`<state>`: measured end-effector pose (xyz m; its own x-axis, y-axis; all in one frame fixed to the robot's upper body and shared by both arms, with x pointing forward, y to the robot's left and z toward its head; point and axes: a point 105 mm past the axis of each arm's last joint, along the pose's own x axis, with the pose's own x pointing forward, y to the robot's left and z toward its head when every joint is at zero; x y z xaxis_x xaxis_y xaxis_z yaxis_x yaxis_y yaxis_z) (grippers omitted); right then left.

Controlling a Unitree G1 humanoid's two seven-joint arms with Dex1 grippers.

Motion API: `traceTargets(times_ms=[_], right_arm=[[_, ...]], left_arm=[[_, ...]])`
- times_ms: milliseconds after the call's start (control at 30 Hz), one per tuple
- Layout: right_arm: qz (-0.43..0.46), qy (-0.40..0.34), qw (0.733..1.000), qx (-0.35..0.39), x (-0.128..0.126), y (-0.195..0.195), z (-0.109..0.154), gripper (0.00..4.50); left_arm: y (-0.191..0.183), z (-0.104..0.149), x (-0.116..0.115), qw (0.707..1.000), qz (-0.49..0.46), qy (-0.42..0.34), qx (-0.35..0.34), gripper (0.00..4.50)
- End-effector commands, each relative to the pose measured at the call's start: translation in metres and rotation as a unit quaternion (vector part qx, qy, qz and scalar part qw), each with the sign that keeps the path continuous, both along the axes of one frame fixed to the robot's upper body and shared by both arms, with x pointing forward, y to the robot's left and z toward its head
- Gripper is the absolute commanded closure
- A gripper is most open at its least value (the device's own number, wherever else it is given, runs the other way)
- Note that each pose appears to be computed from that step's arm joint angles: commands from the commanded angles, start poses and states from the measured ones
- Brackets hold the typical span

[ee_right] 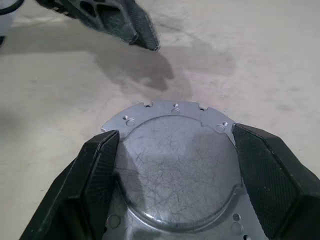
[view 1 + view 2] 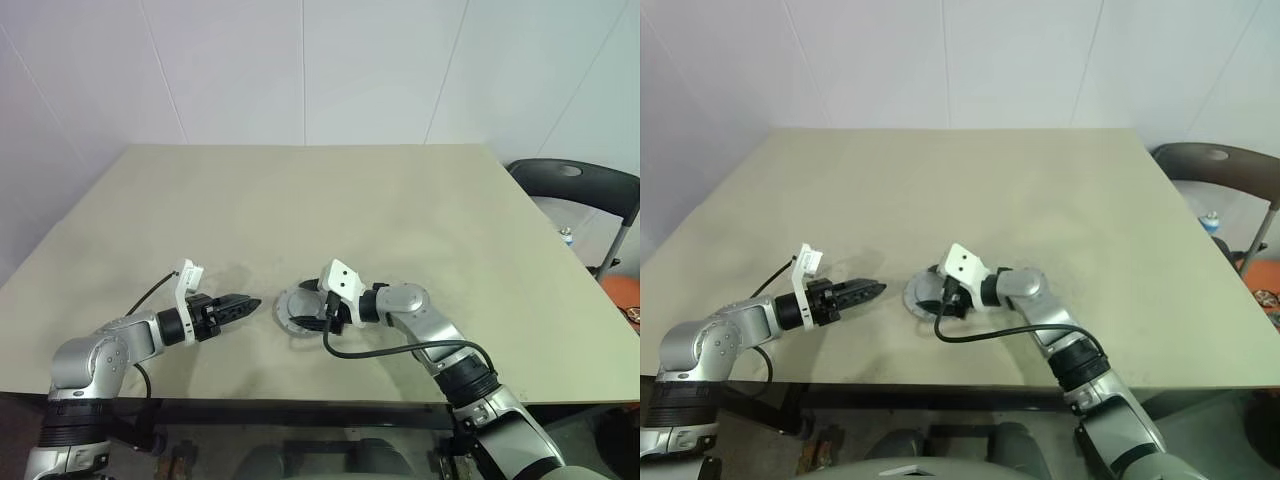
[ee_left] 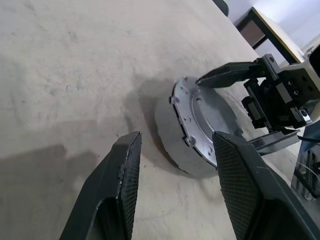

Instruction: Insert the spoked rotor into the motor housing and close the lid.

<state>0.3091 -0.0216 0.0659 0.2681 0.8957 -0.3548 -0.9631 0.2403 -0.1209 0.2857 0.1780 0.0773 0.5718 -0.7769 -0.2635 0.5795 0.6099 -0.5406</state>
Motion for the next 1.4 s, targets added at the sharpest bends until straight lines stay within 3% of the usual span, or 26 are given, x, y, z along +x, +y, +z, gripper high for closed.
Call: traceTargets(times_ms=[33, 333, 567, 700, 1400], right_arm=[[0.019, -0.003, 1.000, -0.017, -0.003, -0.001, -0.004, 1.23], [0.004, -0.023, 1.000, -0.007, 0.000, 0.009, -0.003, 1.23], [-0.046, 0.034, 0.996, 0.069, 0.012, 0.012, 0.017, 1.23], [-0.049, 0.035, 0.996, 0.073, 0.013, 0.011, 0.021, 1.23], [-0.008, -0.008, 1.000, 0.011, 0.003, 0.012, -0.001, 1.23]], left_arm=[[-0.003, 0.014, 0.002, 1.000, -0.008, -0.029, -0.006, 2.07], [-0.002, 0.014, 0.003, 1.000, -0.007, -0.029, -0.005, 2.07], [-0.002, 0.012, 0.003, 1.000, -0.005, -0.026, -0.004, 2.07], [-0.003, 0.012, 0.004, 1.000, -0.005, -0.026, -0.005, 2.07], [-0.003, 0.013, 0.004, 1.000, -0.003, -0.027, -0.007, 2.07]])
